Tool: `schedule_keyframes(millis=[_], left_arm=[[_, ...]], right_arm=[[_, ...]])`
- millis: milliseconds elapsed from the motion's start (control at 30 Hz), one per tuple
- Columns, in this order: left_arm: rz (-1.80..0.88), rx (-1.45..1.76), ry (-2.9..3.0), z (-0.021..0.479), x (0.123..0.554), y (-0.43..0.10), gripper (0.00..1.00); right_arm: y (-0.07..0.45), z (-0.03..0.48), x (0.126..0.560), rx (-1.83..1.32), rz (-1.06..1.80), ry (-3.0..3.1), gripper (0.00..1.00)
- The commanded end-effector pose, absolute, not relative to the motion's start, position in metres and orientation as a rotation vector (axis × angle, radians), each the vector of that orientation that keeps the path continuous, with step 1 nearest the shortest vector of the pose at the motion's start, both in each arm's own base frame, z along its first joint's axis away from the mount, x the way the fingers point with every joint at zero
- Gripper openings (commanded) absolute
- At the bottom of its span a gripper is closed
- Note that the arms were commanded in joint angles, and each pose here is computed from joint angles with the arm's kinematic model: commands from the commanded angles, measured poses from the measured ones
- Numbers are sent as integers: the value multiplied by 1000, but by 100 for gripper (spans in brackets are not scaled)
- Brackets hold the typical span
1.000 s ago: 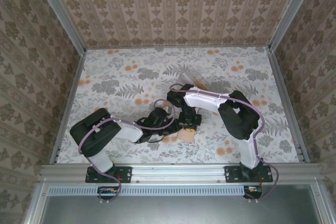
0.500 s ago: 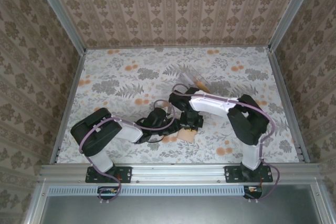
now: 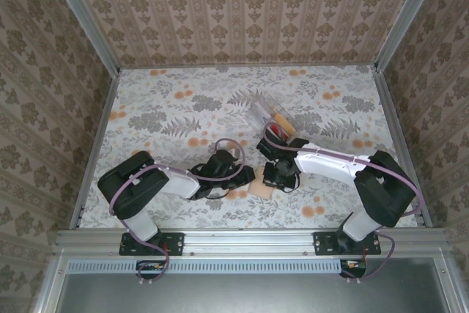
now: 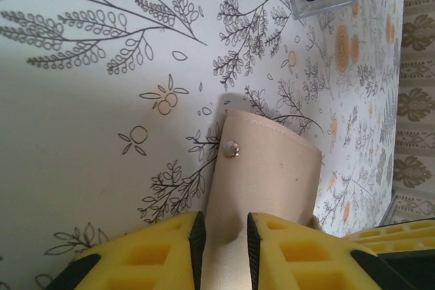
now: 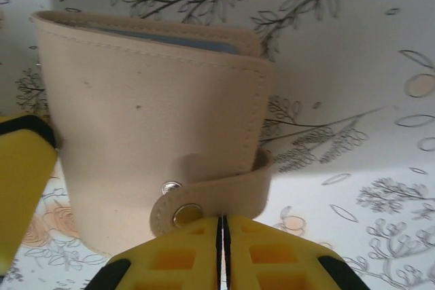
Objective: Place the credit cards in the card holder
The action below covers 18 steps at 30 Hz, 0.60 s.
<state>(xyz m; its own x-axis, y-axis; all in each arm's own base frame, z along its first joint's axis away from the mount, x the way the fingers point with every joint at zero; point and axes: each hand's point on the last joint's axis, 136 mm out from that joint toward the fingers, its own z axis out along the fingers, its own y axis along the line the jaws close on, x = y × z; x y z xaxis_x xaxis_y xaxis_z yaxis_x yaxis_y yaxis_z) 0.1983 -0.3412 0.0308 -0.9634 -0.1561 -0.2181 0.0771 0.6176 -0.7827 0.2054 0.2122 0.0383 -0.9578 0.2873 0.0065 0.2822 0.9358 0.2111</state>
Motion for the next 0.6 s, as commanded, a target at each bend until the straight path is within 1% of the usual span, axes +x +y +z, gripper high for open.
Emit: schedule_keyframes(millis=[0,233,367,467,567], left_arm=[[-1098,-53,2763,-6,174,-319,30],[-1057,17,2776,0,172,-318,36],[-1032,54,2784,3,172,-316,38],[-1025,70,2792,3,171,-317,38],[-1034,80,2795,3,170,-318,38]], right_arm=[[225,45,220,474,458,3015,13],[211,51,219,483,486,2974,14],[208,47,218,510,516,2973,14],[215,46,220,506,574,2966,14],[215,41,218,521,567,2982,13]])
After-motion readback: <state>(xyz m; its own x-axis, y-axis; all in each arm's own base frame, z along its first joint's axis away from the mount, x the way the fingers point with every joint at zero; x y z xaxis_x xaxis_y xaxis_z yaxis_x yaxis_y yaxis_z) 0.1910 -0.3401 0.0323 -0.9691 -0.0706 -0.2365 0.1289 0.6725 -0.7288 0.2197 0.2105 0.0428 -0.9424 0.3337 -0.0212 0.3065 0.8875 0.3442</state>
